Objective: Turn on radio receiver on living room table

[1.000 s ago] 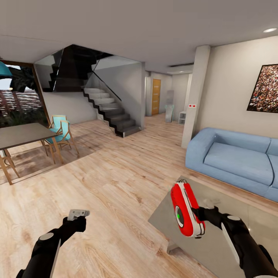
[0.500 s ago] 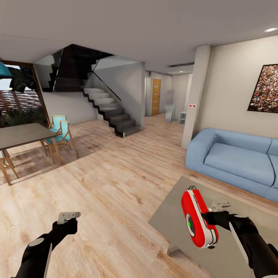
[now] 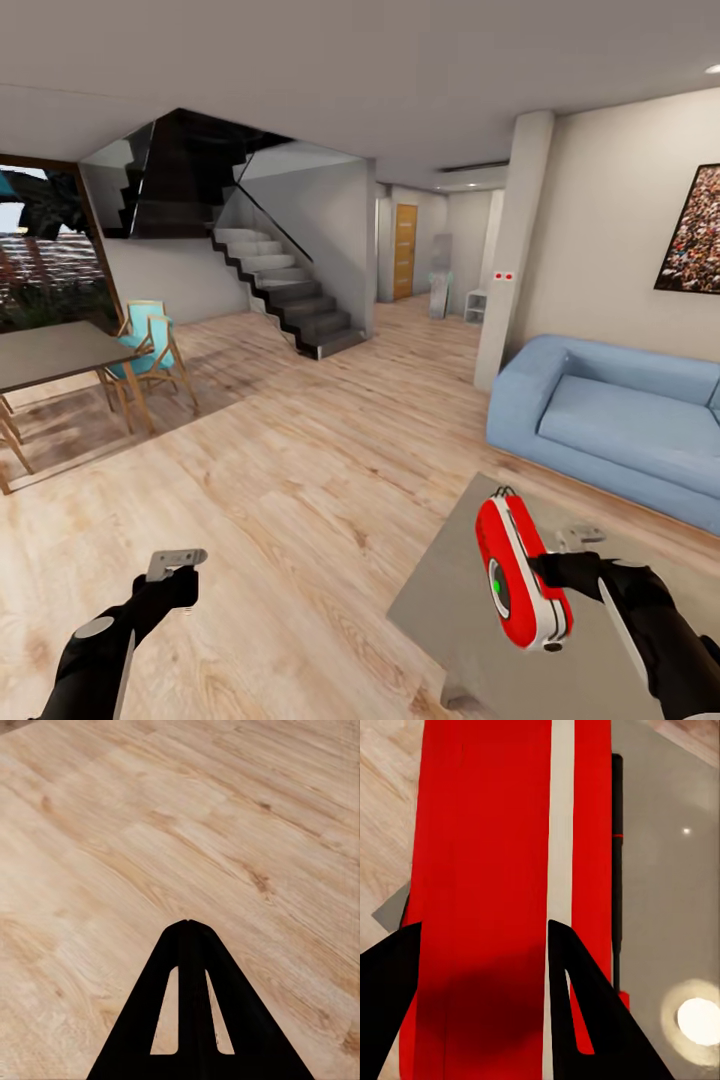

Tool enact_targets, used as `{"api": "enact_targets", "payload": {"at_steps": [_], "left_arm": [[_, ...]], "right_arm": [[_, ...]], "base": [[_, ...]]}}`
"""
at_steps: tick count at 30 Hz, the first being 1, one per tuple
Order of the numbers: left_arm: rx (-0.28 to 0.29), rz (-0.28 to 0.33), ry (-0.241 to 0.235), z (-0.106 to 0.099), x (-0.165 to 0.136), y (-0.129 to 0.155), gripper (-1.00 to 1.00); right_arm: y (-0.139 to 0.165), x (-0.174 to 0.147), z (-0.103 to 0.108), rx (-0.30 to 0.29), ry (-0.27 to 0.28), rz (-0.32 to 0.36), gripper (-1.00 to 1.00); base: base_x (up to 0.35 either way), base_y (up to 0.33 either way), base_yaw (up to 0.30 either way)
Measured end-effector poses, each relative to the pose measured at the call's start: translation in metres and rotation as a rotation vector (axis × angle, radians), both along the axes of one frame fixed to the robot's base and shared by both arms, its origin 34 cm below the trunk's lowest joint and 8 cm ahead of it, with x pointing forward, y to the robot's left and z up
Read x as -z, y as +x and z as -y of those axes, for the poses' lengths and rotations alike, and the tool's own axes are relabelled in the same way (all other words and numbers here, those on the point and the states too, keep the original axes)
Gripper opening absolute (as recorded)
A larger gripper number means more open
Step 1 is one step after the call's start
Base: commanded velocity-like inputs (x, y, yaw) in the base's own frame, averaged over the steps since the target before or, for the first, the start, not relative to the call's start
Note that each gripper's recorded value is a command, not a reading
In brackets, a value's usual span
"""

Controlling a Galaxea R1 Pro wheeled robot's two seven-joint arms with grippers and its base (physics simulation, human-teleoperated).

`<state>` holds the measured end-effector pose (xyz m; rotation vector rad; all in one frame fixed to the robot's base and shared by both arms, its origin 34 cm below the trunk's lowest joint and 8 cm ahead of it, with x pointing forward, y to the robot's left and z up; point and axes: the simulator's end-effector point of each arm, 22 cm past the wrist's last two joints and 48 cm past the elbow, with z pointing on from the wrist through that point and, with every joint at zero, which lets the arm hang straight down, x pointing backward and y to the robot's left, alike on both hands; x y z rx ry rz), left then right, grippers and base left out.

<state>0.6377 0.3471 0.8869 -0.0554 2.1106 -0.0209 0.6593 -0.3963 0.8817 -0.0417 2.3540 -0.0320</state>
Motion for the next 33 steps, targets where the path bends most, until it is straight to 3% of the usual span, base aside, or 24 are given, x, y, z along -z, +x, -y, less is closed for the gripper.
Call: {"api": "enact_targets", "payload": {"at_steps": [6, 15, 23, 33], "left_arm": [[-0.024, 0.002, 0.009, -0.005, 0.000, 0.000, -1.00], [-0.027, 0.010, 0.008, -0.003, -0.001, 0.001, -1.00], [-0.053, 0.015, 0.032, -0.010, -0.002, 0.002, -1.00], [-0.075, 0.015, 0.044, -0.015, -0.003, 0.001, -1.00]], "right_arm": [[-0.016, 0.021, 0.016, 0.039, -0.031, -0.080, -1.00], [-0.049, 0.061, 0.047, 0.125, -0.014, -0.191, -1.00], [-0.055, 0.067, 0.056, 0.131, -0.026, -0.210, -1.00], [-0.055, 0.068, 0.052, 0.122, -0.009, -0.209, -1.00]], "base": [[0.275, 0.000, 0.000], [0.025, 0.000, 0.000], [0.000, -0.147, 0.000], [0.000, -0.019, 0.000]]}}
